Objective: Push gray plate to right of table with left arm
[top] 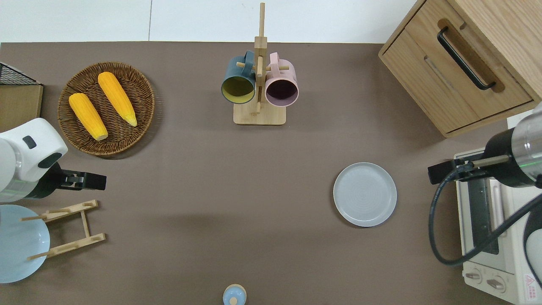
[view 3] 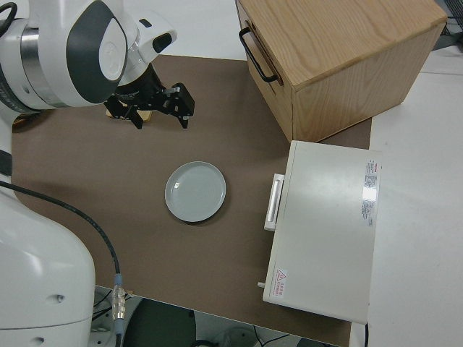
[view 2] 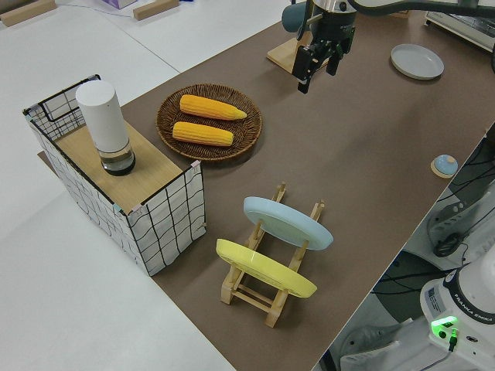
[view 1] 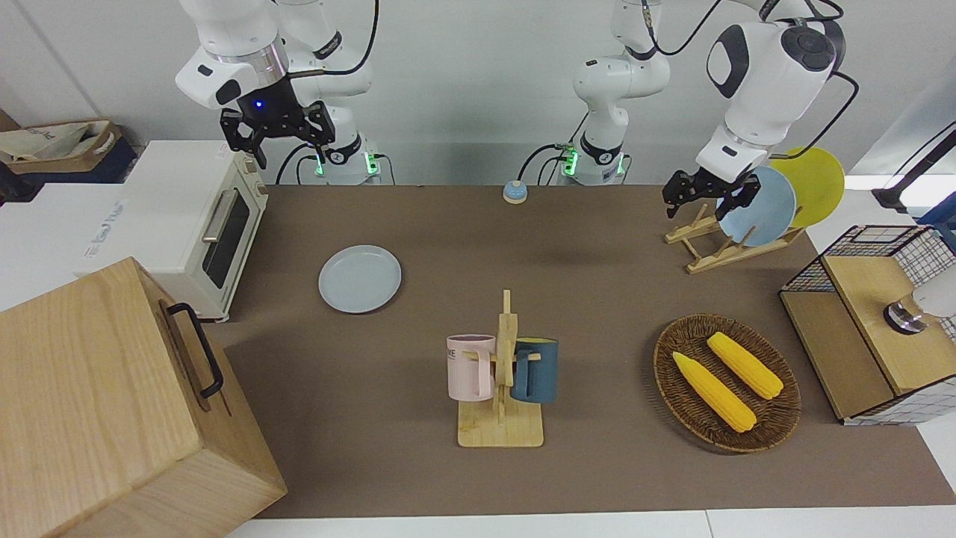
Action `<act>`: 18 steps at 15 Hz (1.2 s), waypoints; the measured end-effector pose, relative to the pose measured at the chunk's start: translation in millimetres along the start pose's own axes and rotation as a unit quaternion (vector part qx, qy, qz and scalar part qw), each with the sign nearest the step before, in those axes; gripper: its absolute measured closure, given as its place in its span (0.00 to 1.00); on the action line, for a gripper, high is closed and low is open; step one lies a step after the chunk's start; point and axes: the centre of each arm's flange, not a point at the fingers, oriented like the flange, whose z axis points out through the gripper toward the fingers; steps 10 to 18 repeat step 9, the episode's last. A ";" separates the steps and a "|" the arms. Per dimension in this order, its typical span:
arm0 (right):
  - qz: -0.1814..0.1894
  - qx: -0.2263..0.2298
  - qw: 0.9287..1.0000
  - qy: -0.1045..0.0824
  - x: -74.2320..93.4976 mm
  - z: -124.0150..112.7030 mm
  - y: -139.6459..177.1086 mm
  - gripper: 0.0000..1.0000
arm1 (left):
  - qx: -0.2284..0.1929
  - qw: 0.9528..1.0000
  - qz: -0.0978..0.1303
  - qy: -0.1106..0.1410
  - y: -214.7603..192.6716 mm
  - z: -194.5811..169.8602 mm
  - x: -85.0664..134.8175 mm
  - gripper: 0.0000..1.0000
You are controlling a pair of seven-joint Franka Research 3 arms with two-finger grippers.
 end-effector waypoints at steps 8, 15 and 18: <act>0.000 0.000 1.000 0.000 0.0 0.0 0.0 0.01 | -0.009 1.000 -0.003 0.012 2.9 1.8 -8.9 0.00; 0.000 0.000 1.000 0.000 0.0 0.0 0.0 0.01 | -0.009 1.000 -0.004 0.012 2.7 1.7 -8.9 0.00; 0.000 0.000 1.000 0.000 0.0 0.0 0.0 0.01 | -0.009 1.000 -0.004 0.012 2.7 1.7 -8.9 0.00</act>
